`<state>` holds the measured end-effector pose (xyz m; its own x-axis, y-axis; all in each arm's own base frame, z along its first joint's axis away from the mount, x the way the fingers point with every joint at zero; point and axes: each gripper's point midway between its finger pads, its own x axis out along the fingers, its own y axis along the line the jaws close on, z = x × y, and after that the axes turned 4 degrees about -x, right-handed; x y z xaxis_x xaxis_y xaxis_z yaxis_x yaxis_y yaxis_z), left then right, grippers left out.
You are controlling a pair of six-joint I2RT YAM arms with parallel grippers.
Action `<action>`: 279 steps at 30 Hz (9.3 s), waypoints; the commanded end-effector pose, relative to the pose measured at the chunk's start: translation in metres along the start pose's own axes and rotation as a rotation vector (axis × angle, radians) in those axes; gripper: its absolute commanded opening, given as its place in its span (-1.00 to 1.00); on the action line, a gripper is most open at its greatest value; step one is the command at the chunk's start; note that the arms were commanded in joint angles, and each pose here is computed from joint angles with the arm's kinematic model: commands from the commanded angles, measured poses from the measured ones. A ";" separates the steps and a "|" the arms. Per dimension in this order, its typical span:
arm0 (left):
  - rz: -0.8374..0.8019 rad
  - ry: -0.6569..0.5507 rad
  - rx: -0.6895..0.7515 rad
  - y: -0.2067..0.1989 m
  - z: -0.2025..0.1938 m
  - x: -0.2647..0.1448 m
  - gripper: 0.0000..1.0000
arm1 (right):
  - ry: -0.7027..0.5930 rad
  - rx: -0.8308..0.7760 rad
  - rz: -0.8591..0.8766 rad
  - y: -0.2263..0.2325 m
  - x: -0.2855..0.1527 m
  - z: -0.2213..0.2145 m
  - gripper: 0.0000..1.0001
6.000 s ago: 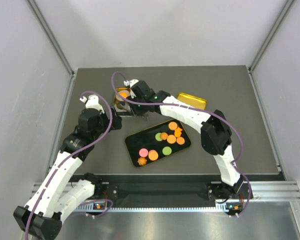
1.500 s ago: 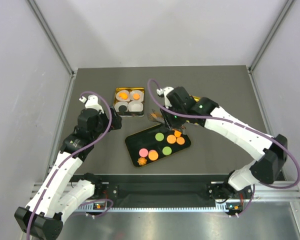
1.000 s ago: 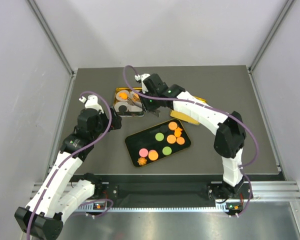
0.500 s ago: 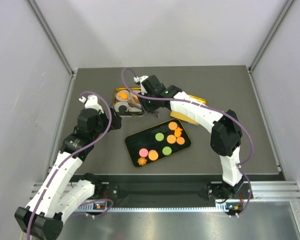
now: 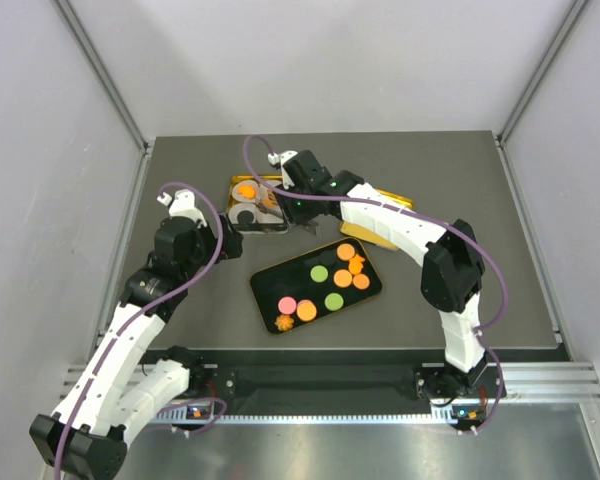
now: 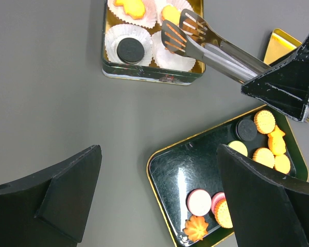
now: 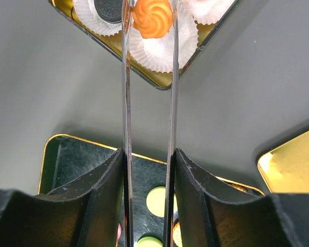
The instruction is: Pack the cookies
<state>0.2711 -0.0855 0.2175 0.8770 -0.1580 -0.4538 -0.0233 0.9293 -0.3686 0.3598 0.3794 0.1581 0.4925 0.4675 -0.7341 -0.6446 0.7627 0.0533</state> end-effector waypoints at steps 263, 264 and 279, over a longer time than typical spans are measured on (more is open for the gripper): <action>0.088 -0.013 -0.427 0.087 0.080 0.197 0.84 | -0.399 0.818 1.059 0.010 0.068 0.136 -1.00; 0.091 -0.002 -0.432 0.089 0.077 0.202 0.84 | -0.393 0.829 1.052 0.010 0.074 0.133 -1.00; 0.031 0.051 -0.448 0.079 0.049 0.239 0.81 | -0.397 0.914 0.949 -0.011 0.112 0.111 -1.00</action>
<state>0.4897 -0.0237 0.1098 0.8175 -0.1315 -0.5607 -0.3264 0.6963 -0.6392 0.4768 0.4800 0.1342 0.2784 0.9604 0.0053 -0.2195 0.0582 0.9739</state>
